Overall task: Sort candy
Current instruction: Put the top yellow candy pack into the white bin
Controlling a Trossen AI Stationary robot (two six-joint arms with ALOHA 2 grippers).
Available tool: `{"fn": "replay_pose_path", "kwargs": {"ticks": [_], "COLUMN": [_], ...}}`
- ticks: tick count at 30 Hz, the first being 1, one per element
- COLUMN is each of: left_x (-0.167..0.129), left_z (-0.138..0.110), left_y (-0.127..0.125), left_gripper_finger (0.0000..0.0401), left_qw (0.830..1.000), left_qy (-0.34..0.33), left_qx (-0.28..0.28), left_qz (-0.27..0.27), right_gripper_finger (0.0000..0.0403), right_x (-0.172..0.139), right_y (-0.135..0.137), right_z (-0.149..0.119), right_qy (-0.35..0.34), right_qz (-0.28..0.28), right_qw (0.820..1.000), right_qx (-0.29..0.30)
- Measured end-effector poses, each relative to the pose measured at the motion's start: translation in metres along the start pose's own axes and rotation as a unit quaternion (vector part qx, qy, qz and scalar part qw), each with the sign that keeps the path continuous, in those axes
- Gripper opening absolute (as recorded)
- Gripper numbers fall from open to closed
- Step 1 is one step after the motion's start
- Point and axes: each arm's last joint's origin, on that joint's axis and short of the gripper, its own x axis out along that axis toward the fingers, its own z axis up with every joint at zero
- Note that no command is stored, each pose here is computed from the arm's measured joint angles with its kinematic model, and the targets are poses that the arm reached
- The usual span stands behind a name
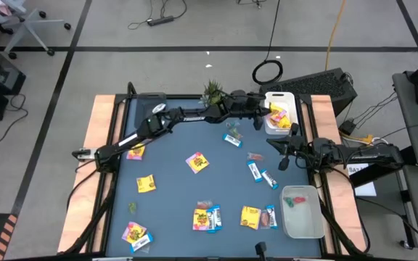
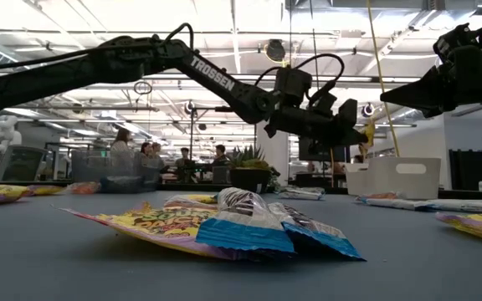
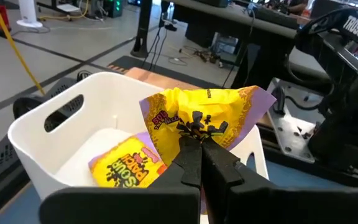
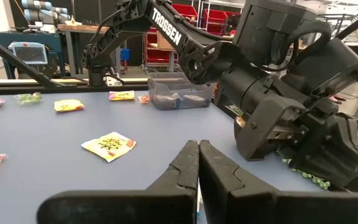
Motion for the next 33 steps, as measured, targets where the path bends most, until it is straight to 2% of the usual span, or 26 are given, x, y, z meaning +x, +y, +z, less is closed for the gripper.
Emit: {"fn": "replay_pose_path", "kwargs": {"ticks": [21,25,33], "left_x": [-0.002,-0.002,0.000], "left_z": [-0.004,-0.004,0.006], "left_y": [0.007,0.008,-0.001], "left_gripper_finger": [0.0011,0.0012,0.0013], "left_qw": [0.999,1.000,0.999], "left_qy": [0.021,0.023,-0.032], "left_qx": [0.006,0.006,0.024], "left_qz": [0.028,0.019,0.002], "right_gripper_finger": [0.0000,0.0000,0.0000], "right_x": [0.000,0.000,0.000], "right_y": [0.000,0.000,0.000], "right_z": [0.000,0.000,0.000], "right_qy": [0.000,0.000,0.000], "right_qz": [0.000,0.000,0.000], "right_qw": [1.000,1.000,1.000], "right_qx": [0.000,0.000,0.000]}}
